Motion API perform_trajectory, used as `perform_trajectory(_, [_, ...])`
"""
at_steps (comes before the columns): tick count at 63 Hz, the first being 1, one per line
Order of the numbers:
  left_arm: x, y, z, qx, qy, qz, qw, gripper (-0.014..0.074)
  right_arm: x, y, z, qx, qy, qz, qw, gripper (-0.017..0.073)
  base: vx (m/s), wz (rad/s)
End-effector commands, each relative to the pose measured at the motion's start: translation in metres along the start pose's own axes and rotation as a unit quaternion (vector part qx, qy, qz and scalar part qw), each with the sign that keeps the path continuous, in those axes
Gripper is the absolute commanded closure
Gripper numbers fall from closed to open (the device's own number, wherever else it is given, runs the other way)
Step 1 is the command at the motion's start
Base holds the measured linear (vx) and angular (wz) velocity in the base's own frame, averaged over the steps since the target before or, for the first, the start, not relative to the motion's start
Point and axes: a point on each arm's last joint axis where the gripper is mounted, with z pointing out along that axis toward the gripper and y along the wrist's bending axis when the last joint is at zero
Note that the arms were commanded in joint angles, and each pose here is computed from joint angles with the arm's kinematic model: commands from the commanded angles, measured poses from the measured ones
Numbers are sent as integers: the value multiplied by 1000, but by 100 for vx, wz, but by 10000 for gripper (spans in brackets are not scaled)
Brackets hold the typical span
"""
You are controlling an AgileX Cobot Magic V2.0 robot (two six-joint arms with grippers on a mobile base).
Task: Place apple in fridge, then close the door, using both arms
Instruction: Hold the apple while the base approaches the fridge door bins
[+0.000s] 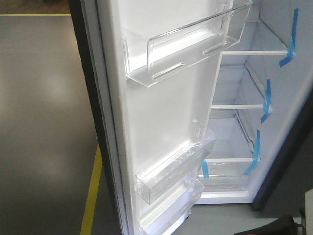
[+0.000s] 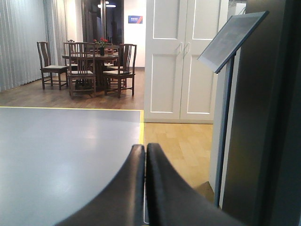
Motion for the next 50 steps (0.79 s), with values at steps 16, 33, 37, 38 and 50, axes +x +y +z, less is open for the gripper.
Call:
perform_trajectory(16, [0,0,-1,1,-34,-4,999,600,-12,2,-5,1,-38,5,999,253,7,0])
perform_trajectory(33, [0,0,-1,1,-34,-4,999,600,-12,2,-5,1,-38,5,999,253,7,-1])
perform_trajectory(37, [0,0,-1,1,-34,-4,999,600,-12,2,-5,1,-38,5,999,253,5,-2])
perform_trajectory(38, [0,0,-1,1,-34,-4,999,600,-12,2,-5,1,-38,5,999,253,5,-3])
perform_trajectory(50, [0,0,-1,1,-34,-4,999,600,-12,2,-5,1,-38,5,999,253,2,-2])
